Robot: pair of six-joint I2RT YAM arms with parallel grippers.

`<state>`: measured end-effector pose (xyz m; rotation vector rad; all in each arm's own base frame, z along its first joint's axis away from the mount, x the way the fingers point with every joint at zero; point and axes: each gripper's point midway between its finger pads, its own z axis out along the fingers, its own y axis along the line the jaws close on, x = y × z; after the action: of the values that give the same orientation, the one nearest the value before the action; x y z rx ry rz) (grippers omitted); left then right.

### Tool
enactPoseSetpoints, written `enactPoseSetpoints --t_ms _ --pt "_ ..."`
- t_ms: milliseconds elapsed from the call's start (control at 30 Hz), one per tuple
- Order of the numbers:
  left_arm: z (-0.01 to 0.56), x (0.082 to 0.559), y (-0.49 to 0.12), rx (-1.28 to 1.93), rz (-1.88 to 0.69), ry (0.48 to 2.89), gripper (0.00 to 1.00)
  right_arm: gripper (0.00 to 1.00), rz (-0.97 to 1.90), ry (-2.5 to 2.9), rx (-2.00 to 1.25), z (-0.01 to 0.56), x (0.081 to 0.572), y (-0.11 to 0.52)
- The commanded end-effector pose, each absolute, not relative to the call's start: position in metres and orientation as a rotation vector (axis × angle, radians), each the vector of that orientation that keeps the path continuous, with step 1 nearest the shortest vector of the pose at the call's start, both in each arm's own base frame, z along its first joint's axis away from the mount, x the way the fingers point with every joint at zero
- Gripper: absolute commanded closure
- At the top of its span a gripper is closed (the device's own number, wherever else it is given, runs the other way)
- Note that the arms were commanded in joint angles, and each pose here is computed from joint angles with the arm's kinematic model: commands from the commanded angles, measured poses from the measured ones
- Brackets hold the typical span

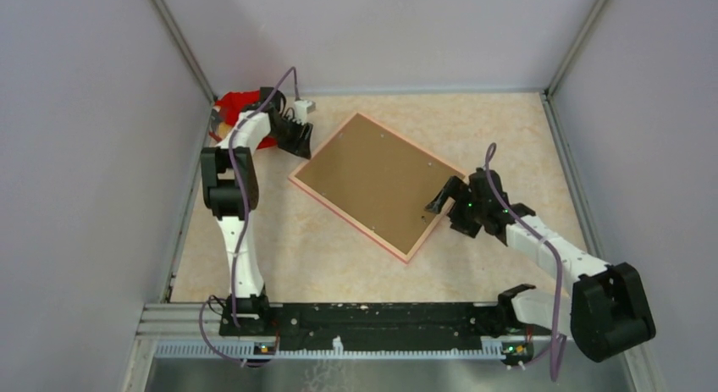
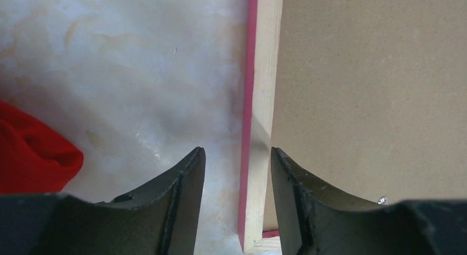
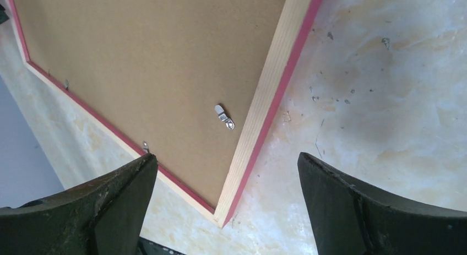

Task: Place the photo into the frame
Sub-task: Adjust the photo frame at the center of the board.

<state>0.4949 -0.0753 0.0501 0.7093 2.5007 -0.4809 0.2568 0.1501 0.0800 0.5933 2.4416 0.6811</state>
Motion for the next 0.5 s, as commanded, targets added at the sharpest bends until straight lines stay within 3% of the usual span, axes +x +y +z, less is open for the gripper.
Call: enactPoseSetpoints --t_ms 0,167,467 --pt "0.065 0.506 -0.09 0.705 -0.562 2.419 0.49 0.01 0.765 2.416 0.618 0.081 0.272 0.161" --pt "0.054 0.475 -0.094 0.746 -0.646 2.482 0.72 0.01 0.781 2.398 0.641 0.078 0.299 0.16" --pt "0.013 0.4 -0.086 0.9 -0.703 2.578 0.78 0.01 0.716 2.388 0.677 0.073 0.34 0.138"
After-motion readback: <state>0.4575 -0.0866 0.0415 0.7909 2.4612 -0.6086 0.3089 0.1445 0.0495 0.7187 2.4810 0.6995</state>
